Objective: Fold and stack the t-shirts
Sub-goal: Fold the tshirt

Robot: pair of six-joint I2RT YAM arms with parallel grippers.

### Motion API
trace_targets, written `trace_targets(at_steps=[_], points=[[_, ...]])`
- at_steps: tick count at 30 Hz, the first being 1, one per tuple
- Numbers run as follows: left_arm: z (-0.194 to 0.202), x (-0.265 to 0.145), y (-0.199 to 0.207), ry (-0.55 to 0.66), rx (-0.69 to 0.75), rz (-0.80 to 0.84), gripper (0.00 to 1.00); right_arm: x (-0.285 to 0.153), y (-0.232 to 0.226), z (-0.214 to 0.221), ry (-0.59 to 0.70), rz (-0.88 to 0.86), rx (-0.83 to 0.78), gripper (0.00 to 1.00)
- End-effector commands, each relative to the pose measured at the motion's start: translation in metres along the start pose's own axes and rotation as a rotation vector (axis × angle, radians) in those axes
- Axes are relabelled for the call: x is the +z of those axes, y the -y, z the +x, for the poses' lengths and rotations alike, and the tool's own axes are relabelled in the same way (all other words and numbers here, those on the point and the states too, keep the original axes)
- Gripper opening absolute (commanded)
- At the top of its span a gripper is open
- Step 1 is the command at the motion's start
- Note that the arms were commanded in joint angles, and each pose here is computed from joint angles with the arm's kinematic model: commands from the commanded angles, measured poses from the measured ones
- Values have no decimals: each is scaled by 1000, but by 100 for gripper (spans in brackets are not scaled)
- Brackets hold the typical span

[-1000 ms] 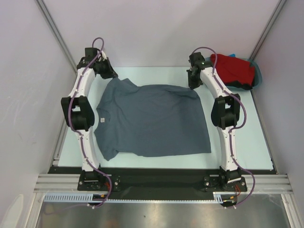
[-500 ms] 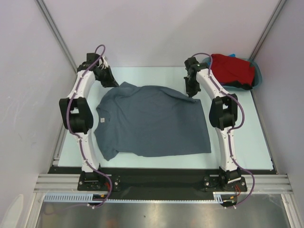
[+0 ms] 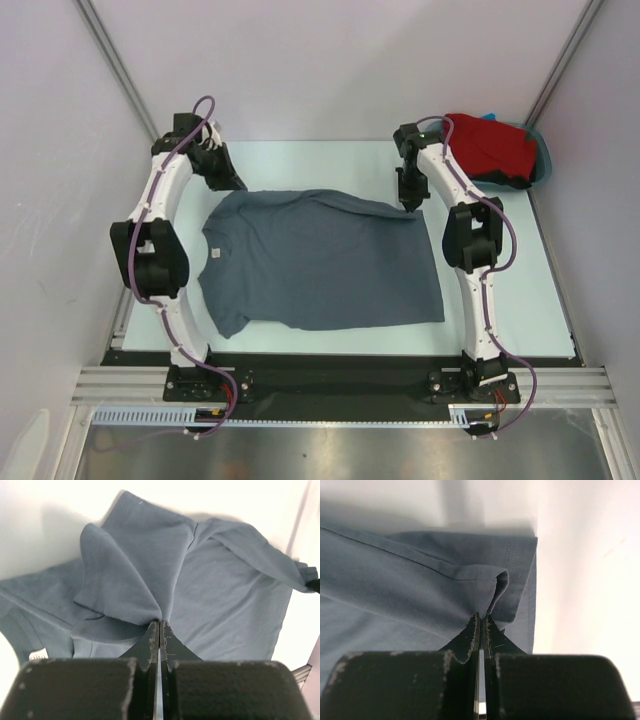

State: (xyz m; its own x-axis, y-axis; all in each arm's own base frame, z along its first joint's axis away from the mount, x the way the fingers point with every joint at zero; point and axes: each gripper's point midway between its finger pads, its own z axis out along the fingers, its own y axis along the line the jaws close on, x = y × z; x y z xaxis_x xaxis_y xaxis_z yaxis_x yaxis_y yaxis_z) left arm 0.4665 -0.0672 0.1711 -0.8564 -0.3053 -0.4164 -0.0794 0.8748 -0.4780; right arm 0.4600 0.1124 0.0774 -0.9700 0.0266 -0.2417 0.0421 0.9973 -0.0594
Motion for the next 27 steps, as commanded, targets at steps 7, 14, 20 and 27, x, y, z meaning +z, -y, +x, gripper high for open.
trace_targets(at_steps=[7,14,20,27], points=[[29,-29,3,-23,26,-26,0,-39,17,16,-18,70,10,0],[49,-43,-7,-26,34,-77,0,-34,29,33,-52,150,43,0],[78,-45,-18,-75,15,-99,0,-27,35,56,-114,215,66,0],[115,-48,-41,-166,-32,-201,0,-31,37,71,-140,255,88,2]])
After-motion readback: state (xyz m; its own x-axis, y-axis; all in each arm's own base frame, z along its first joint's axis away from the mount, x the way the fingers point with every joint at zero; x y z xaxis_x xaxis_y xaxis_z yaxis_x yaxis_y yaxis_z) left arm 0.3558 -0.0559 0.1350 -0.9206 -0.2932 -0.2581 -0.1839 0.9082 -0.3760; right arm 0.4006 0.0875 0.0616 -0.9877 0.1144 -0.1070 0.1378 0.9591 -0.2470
